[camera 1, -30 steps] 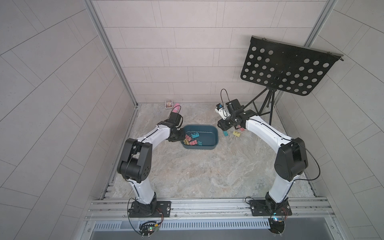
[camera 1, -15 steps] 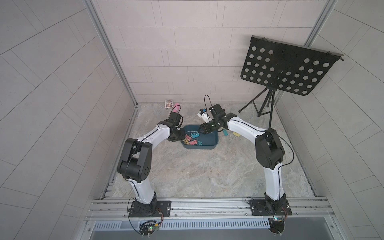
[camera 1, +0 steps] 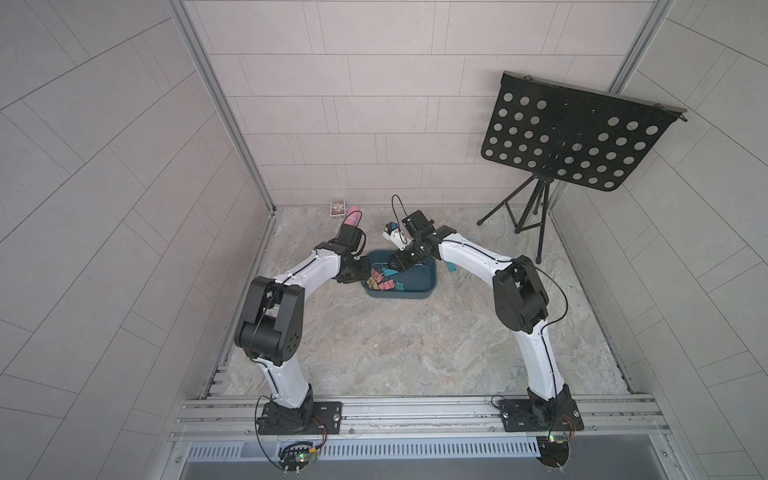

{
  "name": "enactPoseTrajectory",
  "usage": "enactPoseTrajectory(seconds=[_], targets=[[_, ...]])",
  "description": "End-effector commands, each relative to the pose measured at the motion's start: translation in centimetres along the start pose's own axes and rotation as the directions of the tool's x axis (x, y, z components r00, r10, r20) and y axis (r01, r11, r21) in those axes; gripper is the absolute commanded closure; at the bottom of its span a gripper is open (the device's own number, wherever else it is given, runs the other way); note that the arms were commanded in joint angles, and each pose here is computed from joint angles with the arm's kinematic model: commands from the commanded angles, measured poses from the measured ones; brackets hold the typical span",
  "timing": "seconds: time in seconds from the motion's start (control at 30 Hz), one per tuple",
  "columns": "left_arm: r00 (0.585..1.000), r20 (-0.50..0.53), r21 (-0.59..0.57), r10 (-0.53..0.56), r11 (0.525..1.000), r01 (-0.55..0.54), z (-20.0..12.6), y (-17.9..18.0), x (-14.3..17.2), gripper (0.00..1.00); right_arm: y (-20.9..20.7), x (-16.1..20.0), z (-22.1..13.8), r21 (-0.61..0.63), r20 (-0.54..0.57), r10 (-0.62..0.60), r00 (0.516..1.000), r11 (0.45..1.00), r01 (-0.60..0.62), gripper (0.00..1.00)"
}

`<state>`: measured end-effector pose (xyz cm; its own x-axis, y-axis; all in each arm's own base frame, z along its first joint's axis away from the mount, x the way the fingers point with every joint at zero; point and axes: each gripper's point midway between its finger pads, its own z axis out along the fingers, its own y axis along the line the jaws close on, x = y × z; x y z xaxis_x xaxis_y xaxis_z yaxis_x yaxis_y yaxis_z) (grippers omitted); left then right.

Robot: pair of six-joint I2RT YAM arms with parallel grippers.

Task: Take out the binder clips from the storage box
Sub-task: Pick up the binder clip from the storage box.

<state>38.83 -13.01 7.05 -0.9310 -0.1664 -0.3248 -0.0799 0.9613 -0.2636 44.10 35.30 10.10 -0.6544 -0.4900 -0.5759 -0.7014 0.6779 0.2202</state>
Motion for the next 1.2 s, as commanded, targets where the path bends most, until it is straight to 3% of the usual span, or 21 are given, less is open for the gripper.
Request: enactPoseTrajectory(seconds=[0.0,0.53,0.77,1.17], targets=[[1.0,-0.007,-0.005,-0.005,1.0,0.005,0.2,0.4,0.3,0.76,-0.3,1.0,0.5,0.072,-0.068,-0.087,0.994,0.993,0.092,0.51],[1.0,-0.002,-0.007,-0.003,1.0,0.003,-0.1,0.5,0.3,0.76,-0.9,2.0,2.2,0.106,-0.138,-0.137,0.981,0.983,0.152,0.52],[1.0,-0.004,-0.011,-0.003,1.0,0.003,0.0,0.6,0.4,0.76,-1.2,2.0,2.4,0.116,-0.136,-0.139,0.981,0.981,0.155,0.59],[1.0,-0.002,-0.012,-0.003,1.0,0.003,-0.1,0.6,0.4,0.76,-1.0,1.2,2.6,0.115,-0.104,-0.159,0.982,0.979,0.17,0.6]])
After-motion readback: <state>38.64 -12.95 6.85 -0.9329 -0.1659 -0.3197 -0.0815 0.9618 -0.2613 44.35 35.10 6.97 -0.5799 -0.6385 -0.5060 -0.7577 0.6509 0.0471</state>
